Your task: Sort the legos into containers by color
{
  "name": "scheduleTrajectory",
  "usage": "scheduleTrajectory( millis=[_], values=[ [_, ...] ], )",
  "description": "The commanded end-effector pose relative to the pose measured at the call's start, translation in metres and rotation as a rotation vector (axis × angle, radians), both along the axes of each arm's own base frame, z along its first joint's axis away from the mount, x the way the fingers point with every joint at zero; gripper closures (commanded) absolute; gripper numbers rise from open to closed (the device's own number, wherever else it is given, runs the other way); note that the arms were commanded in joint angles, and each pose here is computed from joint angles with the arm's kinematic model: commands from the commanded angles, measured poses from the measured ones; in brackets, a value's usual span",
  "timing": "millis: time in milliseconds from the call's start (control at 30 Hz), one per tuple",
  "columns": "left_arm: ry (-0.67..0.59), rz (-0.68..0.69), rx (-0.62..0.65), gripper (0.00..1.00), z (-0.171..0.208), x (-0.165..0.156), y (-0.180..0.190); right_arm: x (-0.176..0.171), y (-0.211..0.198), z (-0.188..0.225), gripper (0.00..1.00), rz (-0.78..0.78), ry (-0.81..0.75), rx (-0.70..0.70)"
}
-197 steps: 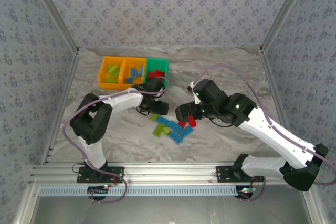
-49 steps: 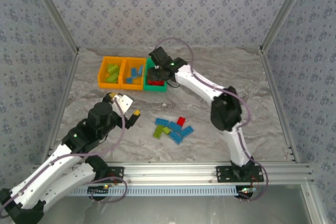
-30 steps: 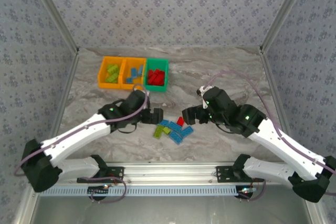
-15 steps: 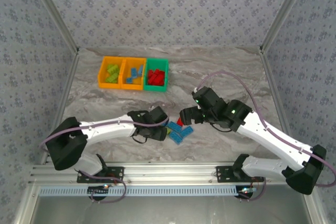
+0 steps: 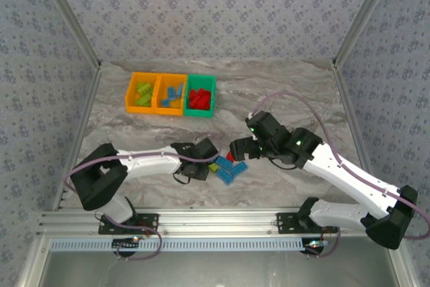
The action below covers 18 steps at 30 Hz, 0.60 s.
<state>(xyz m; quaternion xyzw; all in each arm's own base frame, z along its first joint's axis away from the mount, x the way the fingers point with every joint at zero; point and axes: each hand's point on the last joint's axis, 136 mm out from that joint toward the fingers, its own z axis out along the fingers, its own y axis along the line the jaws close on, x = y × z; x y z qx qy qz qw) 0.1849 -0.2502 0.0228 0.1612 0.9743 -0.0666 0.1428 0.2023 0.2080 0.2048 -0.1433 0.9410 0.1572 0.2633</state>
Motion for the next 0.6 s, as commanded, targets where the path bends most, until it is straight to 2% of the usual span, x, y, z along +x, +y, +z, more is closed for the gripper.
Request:
scheduleTrajectory(
  millis=[0,100,200,367,567],
  values=[
    [-0.05,0.018,-0.154,0.81,0.028,0.008,-0.018,-0.013,0.013,0.007,0.01,0.083,0.034,0.065],
    [-0.103,0.08,-0.223,0.83,0.055,0.023,-0.008,-0.022,0.03,0.017,0.01,0.153,0.043,0.142],
    [-0.195,0.162,-0.248,0.84,0.086,0.05,0.016,-0.021,0.035,0.03,0.01,0.161,0.01,0.192],
    [-0.332,0.393,-0.187,0.84,0.119,0.12,0.09,-0.009,0.027,0.045,0.0,0.091,-0.081,0.212],
    [-0.373,0.633,-0.153,0.85,0.127,0.205,0.169,-0.003,0.008,0.043,0.0,0.002,-0.097,0.165]
  ],
)
